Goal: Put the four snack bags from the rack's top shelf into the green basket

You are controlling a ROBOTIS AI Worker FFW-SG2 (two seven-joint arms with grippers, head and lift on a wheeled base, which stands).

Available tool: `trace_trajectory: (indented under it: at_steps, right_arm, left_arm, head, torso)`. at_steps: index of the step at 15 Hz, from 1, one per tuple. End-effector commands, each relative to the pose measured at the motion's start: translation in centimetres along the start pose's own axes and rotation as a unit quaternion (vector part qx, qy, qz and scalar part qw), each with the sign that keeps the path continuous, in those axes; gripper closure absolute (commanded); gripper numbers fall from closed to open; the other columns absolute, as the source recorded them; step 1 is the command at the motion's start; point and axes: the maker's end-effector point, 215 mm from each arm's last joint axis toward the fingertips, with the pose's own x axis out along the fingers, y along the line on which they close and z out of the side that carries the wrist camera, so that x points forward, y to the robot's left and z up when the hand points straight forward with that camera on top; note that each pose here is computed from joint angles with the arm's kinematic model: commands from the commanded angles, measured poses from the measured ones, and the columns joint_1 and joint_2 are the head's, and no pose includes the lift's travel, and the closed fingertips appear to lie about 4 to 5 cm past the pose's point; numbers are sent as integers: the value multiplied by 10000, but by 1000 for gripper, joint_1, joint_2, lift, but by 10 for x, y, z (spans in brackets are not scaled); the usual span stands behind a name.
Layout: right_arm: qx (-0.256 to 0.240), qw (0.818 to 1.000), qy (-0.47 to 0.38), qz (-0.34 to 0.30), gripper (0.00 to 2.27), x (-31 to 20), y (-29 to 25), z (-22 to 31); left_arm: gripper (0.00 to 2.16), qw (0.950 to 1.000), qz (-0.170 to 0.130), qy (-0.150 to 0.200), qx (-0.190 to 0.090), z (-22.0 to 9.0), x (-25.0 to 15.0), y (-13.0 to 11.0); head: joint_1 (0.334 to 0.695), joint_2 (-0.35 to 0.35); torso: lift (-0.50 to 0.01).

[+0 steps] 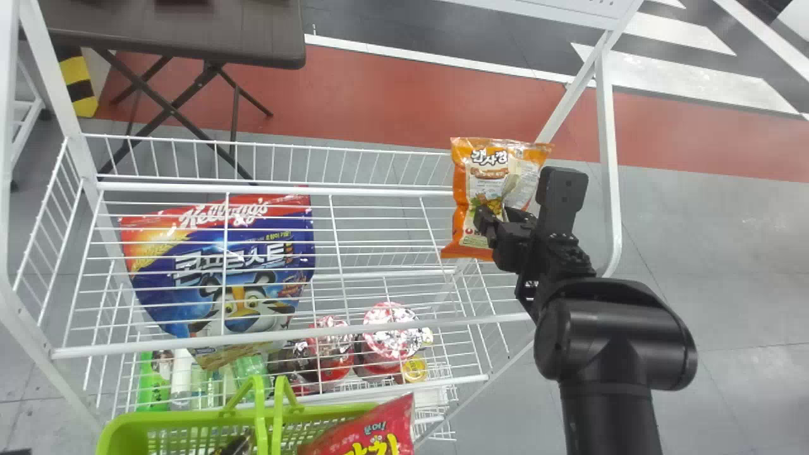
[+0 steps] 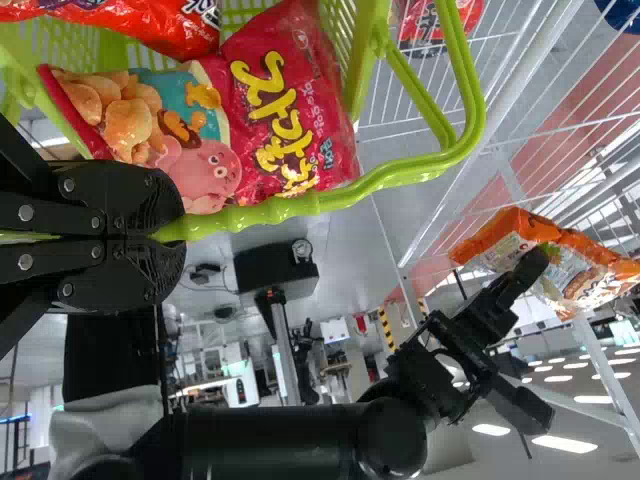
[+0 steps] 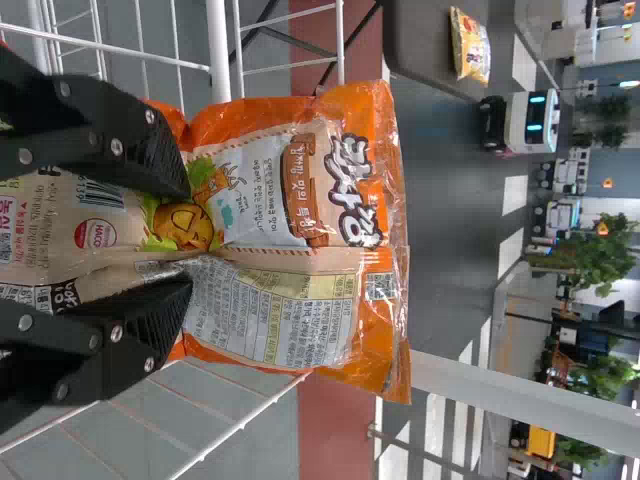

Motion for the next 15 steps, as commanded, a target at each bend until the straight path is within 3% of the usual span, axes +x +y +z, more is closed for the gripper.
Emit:
trace_trajectory:
  at_steps: [1,5,11,15]
  right_arm:
    - [-9,9996,-285,-18,2223,-3,-4,11]
    - [96,9985,-453,287,2223,-32,16,20]
    - [238,9943,-198,1022,2223,-115,70,38]
    - [261,9796,792,1827,2219,-198,120,-6]
  left_arm:
    - [2145,10000,8,2,7,1,1,1]
    - [2145,10000,-3,-21,21,4,2,1]
    - [2145,10000,25,-23,46,9,3,4]
    - [2145,10000,28,-36,58,12,3,6]
  head:
    - [695,-350]
    - [695,-350]
    - [695,-350]
    - [695,-350]
  torso:
    - [0]
    - [0]
    - [0]
    - [0]
